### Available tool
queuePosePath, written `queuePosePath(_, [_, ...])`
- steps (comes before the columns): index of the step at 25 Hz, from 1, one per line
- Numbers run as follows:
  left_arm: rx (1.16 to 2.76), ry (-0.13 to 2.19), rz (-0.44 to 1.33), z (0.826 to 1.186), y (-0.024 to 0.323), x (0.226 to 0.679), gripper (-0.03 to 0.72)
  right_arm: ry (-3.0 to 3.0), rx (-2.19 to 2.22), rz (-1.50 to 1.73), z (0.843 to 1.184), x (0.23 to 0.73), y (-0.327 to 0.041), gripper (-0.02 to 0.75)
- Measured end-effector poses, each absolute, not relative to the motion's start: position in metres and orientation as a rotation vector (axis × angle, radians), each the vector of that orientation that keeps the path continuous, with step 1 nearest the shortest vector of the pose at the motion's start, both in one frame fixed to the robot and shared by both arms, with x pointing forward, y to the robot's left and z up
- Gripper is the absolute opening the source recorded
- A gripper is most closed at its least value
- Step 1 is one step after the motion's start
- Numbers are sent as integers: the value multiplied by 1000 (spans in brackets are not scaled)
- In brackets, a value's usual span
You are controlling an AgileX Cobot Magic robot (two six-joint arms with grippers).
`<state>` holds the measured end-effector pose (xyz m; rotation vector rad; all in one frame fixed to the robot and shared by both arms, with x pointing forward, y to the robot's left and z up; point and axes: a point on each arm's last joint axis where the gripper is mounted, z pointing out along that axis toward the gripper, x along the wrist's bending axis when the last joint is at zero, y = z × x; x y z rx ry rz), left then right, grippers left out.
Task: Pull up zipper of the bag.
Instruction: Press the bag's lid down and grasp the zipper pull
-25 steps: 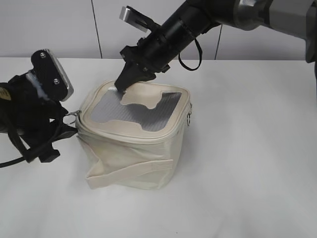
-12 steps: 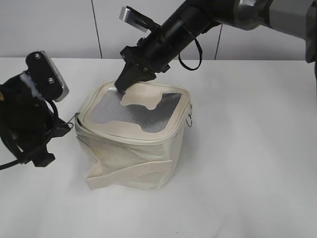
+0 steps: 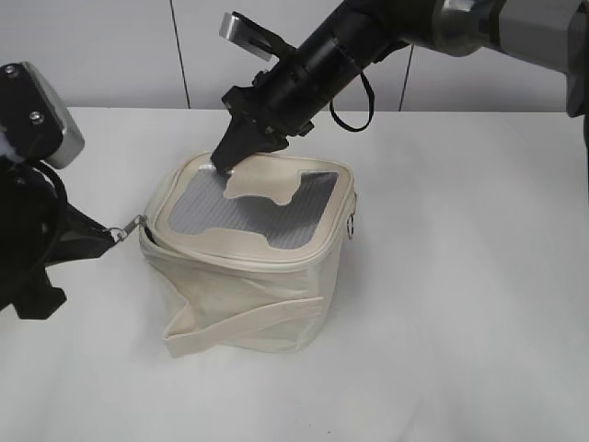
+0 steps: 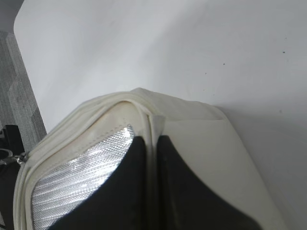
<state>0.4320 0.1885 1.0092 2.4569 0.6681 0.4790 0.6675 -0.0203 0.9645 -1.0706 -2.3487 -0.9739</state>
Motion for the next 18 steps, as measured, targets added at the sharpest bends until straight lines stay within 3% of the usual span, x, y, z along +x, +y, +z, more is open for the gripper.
queuePosePath(9, [2467,441,292,1003,148,408,-8,-2346,-1071,-971,965,667,-20,41])
queuePosePath(18, [2436,370,258,981,103,397,-8,-2342,-1069,-963,964,667,-20,41])
